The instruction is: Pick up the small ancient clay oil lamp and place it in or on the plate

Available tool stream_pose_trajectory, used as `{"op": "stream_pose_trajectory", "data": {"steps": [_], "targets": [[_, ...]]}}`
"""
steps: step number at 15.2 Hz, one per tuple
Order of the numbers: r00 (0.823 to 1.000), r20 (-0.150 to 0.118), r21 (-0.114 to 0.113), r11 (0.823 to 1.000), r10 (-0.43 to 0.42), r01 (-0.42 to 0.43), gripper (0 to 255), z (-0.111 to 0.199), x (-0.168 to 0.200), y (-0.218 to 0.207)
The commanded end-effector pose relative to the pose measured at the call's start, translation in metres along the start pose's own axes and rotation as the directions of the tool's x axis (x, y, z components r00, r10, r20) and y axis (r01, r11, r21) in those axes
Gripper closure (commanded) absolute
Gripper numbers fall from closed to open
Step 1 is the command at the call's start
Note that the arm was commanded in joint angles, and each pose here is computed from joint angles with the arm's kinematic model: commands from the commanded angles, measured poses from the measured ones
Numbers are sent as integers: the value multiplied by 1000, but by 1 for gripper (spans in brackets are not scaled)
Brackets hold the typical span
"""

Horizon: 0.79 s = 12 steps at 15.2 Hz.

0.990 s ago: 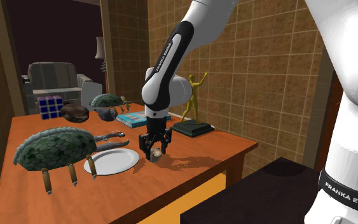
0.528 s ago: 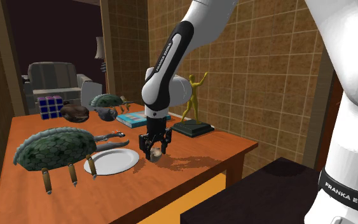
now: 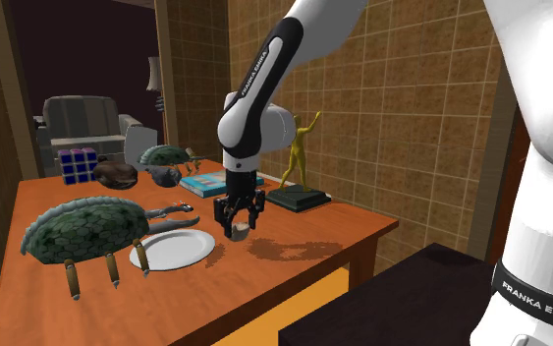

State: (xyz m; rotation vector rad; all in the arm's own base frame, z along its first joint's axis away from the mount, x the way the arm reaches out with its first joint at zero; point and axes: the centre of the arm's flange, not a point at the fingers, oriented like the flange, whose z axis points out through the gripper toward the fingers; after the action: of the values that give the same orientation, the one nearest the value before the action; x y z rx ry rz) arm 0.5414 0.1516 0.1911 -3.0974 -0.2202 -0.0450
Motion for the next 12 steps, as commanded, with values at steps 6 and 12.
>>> {"op": "stream_pose_trajectory", "data": {"steps": [6, 12], "targets": [[1000, 0, 0, 1000, 0, 0, 255, -37, 0, -1], [1000, 0, 0, 1000, 0, 0, 255, -61, 8, -13]]}}
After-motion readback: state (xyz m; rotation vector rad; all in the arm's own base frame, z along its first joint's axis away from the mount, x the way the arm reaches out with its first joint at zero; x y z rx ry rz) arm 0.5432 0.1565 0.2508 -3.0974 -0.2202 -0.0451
